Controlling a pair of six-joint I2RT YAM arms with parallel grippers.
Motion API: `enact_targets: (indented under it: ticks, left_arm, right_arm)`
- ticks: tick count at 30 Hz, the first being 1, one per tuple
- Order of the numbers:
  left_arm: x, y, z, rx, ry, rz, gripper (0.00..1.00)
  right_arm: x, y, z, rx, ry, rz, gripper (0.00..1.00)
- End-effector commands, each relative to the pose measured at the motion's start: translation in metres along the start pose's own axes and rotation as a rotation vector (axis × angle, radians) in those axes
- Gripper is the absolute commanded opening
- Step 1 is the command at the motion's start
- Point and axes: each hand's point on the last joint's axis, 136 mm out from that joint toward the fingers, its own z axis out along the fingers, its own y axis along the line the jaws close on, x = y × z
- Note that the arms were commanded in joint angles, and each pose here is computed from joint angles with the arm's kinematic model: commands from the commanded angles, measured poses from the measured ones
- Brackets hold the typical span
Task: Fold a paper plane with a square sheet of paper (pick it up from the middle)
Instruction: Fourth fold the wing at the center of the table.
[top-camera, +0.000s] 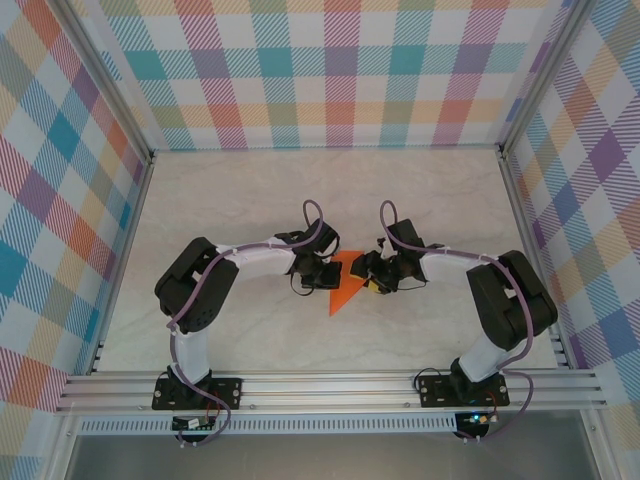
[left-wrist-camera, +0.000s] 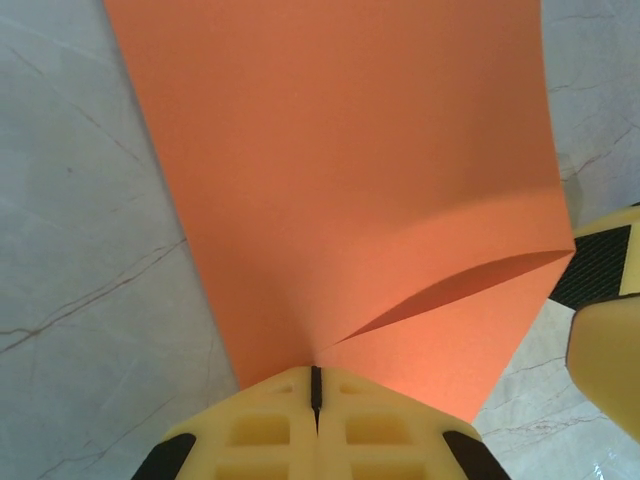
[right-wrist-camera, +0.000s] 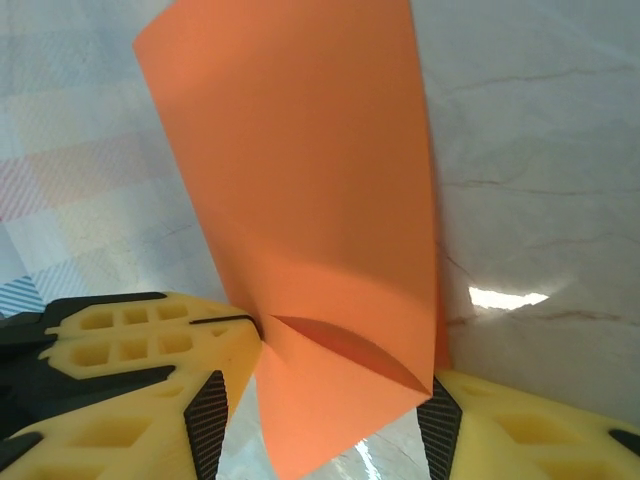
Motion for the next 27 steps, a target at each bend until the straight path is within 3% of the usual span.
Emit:
enact_targets:
  ticks: [1,8,15,27]
  left_arm:
    - [0.002,0.011,-0.011,-0.010,-0.002,-0.006,0.02]
    - [0.003,0.007,-0.013,0.010,-0.005,-0.006,0.02]
    - [-0.001,0.006,-0.022,0.020,-0.037,-0.024,0.04]
    - [0.002,0.007,-0.055,0.026,-0.136,-0.084,0.12]
  right_arm:
    - [-0.006,0.014,0.002,-0.048,0.001,-0.003,0.56]
    - [-0.007,0.024,0.001,-0.103,-0.003,-0.017,0.56]
    - [-0.001,0.027,0.007,-0.138,0.051,-0.075,0.48]
    - [0.014,0.023,0.006,-0.121,0.137,-0.275,0.41]
